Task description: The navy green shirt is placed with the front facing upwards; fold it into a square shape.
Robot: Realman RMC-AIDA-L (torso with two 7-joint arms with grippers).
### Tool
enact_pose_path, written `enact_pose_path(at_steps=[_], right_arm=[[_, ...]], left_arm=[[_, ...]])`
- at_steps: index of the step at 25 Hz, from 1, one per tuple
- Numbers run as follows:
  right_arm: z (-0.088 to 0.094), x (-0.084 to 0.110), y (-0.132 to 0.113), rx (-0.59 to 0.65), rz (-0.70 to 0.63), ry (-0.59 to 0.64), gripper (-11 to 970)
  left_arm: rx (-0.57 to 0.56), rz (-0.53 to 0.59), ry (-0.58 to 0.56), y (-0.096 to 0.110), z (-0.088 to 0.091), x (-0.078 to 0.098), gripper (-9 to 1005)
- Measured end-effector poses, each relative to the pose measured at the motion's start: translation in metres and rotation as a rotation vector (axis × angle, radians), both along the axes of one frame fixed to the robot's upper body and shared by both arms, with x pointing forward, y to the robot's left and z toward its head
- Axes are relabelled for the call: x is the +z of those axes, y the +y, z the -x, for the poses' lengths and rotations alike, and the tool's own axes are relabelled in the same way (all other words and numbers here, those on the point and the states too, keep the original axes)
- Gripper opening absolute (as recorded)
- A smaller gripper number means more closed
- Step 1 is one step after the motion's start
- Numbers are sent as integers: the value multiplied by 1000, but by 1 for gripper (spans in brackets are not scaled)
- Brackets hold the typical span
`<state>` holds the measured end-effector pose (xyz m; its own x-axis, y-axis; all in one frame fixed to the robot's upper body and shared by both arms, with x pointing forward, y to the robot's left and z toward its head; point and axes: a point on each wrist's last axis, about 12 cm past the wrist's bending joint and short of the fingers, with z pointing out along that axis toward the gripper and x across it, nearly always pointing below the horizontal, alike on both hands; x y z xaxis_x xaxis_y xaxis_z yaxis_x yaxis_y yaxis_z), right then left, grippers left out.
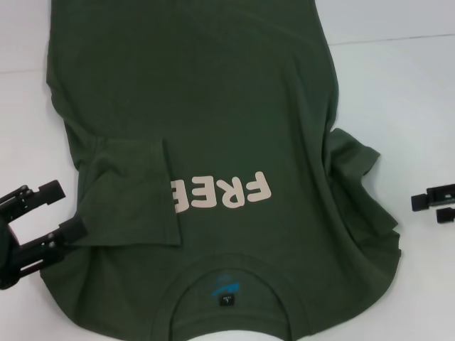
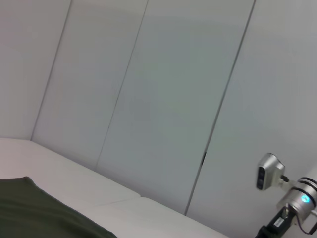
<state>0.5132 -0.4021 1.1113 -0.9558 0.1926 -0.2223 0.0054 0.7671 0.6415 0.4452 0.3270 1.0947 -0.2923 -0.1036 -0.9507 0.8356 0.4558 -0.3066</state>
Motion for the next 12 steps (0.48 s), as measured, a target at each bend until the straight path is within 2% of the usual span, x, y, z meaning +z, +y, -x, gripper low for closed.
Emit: enact_pose_path(at_steps=[5,12], right_arm=[[-15,3,13,22,-5,-12,850],[-28,-4,25,1,-12,-12,850]], left_arm=[[4,6,1,1,2,0,781],[17,19,-6,3,5,1,781]])
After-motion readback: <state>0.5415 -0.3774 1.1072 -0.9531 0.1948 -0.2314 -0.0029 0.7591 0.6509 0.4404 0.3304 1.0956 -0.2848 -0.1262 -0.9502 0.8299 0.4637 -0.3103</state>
